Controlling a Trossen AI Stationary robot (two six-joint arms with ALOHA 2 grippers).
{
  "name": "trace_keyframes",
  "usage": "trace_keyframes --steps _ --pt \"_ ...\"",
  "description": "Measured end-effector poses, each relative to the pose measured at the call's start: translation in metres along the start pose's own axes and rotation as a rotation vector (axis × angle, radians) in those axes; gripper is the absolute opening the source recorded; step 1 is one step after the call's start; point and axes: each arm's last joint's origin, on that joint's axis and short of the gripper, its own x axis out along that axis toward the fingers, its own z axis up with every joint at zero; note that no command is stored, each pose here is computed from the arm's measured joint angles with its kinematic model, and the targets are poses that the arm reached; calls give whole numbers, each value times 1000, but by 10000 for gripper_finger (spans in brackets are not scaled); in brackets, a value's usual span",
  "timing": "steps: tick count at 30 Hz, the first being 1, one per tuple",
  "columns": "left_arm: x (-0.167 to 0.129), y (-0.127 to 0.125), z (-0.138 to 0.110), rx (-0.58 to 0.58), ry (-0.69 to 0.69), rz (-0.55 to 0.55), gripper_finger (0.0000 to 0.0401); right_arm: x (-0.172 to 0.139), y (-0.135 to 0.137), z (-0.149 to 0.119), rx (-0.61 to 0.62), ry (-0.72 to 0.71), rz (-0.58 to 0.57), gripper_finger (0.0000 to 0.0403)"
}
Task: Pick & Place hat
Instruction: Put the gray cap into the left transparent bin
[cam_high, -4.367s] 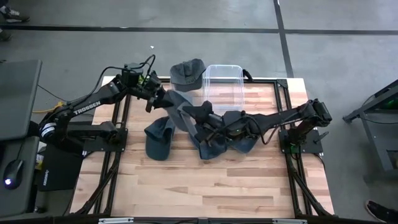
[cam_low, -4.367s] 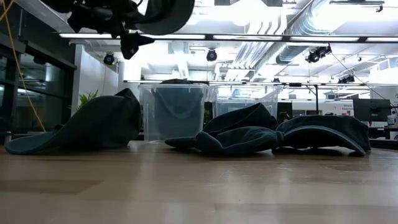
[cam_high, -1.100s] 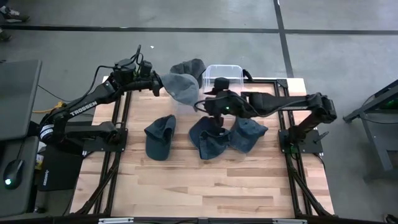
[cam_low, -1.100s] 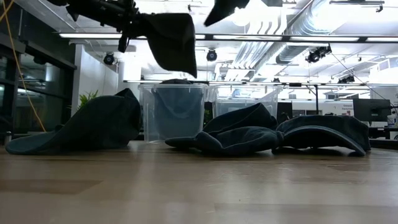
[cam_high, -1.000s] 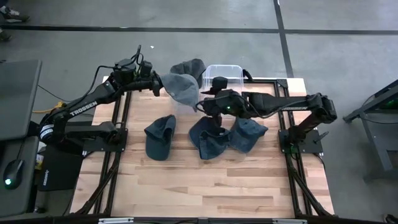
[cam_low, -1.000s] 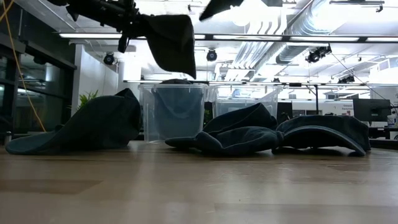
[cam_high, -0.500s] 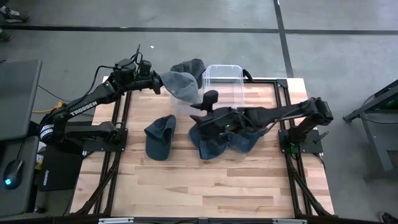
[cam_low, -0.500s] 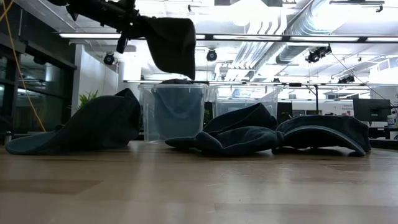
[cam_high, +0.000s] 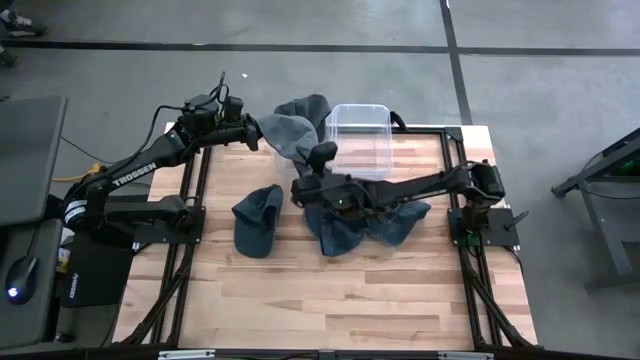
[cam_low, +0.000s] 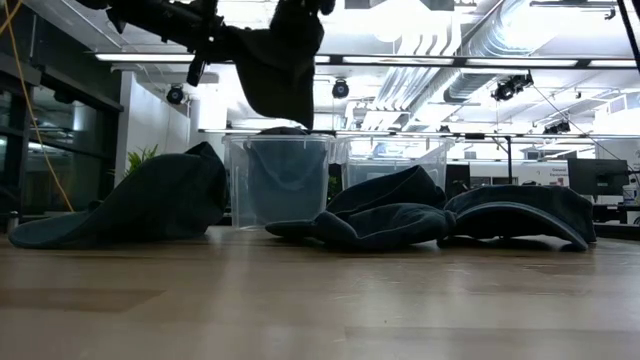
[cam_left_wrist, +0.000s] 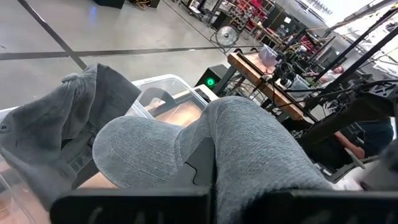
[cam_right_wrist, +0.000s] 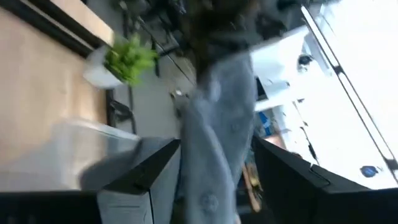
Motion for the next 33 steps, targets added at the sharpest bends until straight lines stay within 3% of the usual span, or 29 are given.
trace_keyframes --steps 10,16,24,33 --pt "0 0 -1 3 9 -8 1 28 -14 -21 58 41 -25 197" --pt "2 3 -4 -2 38 11 1 41 -30 -29 37 57 -113 196" --pt "11 8 -7 -12 58 32 1 55 -39 -41 19 59 -126 196" --pt "24 15 -13 -56 100 54 3 85 -56 -77 5 150 -146 196"
